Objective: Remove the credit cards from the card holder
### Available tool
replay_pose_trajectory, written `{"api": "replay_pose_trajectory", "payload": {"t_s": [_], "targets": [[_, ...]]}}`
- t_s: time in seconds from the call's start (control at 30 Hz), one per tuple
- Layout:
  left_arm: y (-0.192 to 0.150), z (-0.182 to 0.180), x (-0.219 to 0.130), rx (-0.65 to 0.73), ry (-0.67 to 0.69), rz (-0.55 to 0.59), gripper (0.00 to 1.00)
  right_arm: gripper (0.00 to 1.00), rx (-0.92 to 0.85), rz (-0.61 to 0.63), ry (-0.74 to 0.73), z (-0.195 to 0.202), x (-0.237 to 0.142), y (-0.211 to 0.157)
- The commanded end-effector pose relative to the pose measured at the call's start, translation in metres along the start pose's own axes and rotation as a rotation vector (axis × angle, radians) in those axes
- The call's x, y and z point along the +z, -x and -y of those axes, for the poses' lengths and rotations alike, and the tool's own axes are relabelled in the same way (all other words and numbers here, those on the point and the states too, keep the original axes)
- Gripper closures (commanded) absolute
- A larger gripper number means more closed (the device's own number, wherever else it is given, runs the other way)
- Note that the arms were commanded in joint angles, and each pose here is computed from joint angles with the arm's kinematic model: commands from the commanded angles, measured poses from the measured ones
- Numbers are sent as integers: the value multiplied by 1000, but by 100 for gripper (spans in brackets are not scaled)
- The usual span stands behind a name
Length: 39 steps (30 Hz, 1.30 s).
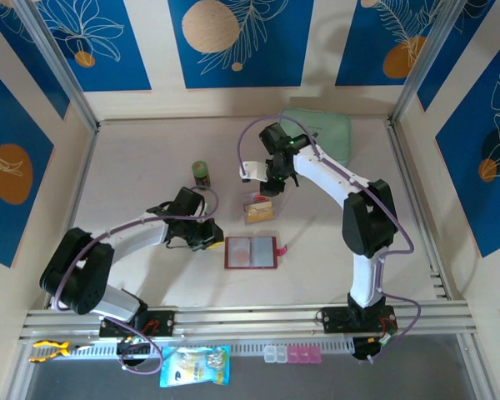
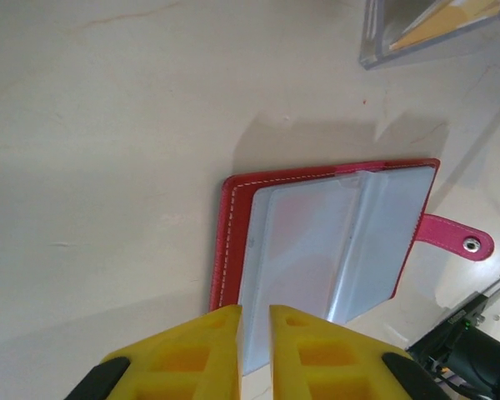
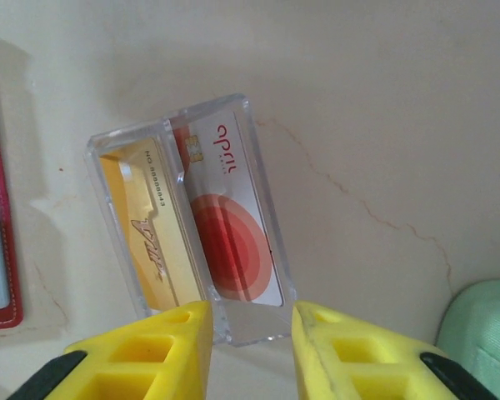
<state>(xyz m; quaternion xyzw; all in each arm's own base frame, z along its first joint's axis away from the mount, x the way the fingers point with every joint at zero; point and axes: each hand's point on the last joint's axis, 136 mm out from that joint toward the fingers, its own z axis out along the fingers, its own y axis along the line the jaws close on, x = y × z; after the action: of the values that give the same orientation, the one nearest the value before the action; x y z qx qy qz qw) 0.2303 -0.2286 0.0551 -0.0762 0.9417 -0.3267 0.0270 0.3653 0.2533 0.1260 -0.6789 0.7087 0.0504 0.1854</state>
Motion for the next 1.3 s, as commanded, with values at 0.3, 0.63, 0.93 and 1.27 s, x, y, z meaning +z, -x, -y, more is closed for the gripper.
{"api": "replay_pose_trajectory", "payload": {"t_s": [0.3, 0.63, 0.93, 1.27], "targets": [[-11, 11, 16, 42, -40, -88, 89, 69, 670, 178, -21, -38, -25, 33], [-28, -3, 31, 44, 1, -164, 93, 73, 1226, 192, 170, -99, -13, 37], [-39, -15, 33, 23, 26, -184, 94, 74, 1306, 94, 295, -152, 9, 42], [-45, -20, 36, 14, 38, -199, 94, 66, 1284, -60, 307, -178, 46, 32]]}}
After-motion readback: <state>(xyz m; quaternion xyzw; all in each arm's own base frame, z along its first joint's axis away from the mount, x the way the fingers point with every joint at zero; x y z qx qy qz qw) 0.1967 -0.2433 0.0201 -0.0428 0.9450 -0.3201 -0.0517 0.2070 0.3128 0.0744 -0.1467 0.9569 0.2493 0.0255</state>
